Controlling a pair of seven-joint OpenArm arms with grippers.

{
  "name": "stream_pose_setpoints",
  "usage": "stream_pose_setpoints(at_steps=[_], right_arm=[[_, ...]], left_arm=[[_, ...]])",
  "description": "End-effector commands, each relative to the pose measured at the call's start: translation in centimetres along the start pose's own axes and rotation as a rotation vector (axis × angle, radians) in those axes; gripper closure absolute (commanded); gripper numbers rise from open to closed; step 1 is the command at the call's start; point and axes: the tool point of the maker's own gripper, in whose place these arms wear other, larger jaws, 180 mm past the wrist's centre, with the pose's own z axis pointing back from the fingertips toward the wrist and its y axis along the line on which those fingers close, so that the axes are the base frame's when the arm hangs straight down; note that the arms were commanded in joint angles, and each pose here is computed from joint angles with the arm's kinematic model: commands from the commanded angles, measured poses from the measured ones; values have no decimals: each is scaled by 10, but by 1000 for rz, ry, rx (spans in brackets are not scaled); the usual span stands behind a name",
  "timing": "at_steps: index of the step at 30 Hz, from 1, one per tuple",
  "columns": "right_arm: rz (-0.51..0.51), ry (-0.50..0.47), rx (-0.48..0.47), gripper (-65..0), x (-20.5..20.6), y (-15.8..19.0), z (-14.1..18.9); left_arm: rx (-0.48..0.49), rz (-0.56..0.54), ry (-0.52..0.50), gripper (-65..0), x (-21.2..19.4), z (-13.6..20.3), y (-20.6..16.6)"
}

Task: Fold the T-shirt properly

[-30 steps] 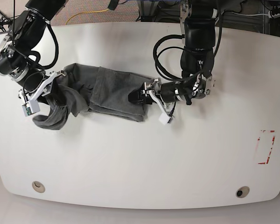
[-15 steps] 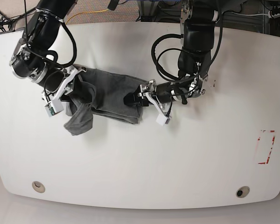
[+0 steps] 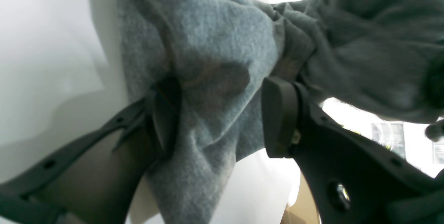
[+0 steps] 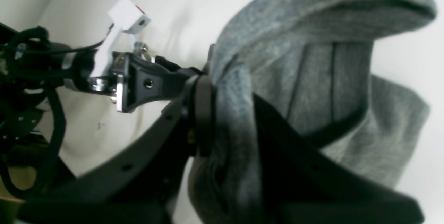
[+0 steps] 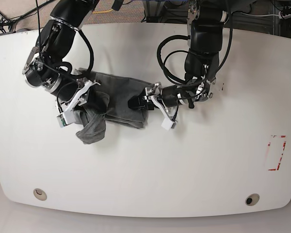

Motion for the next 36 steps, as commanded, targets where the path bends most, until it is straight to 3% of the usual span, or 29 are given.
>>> stream_pose_setpoints(at_steps=[1, 3, 11, 14, 21, 25, 30, 36], right_arm=[[-6, -66, 52, -132, 14, 8, -9], [-4, -66, 71, -168, 13, 12, -13], [11, -55, 182, -512, 17, 39, -41], [25, -73, 194, -593, 24, 43, -43], [74, -96, 171, -598, 34, 42, -32], [126, -52, 128, -598, 21, 35, -14], [147, -15, 108, -598, 12, 29, -7], [161, 8, 75, -598, 12, 20, -10]], left_arm=[[31, -6, 48, -350, -7, -1, 4], [29, -5, 51, -350, -9, -1, 4], [27, -11, 57, -350, -7, -1, 3], [16, -10, 54, -350, -6, 0, 0], [-83, -50, -50, -346, 25, 34, 5], [-93, -86, -111, -346, 52, 64, 12], [-40, -170, -162, -346, 81, 107, 25], [29, -236, -160, -346, 90, 137, 38]])
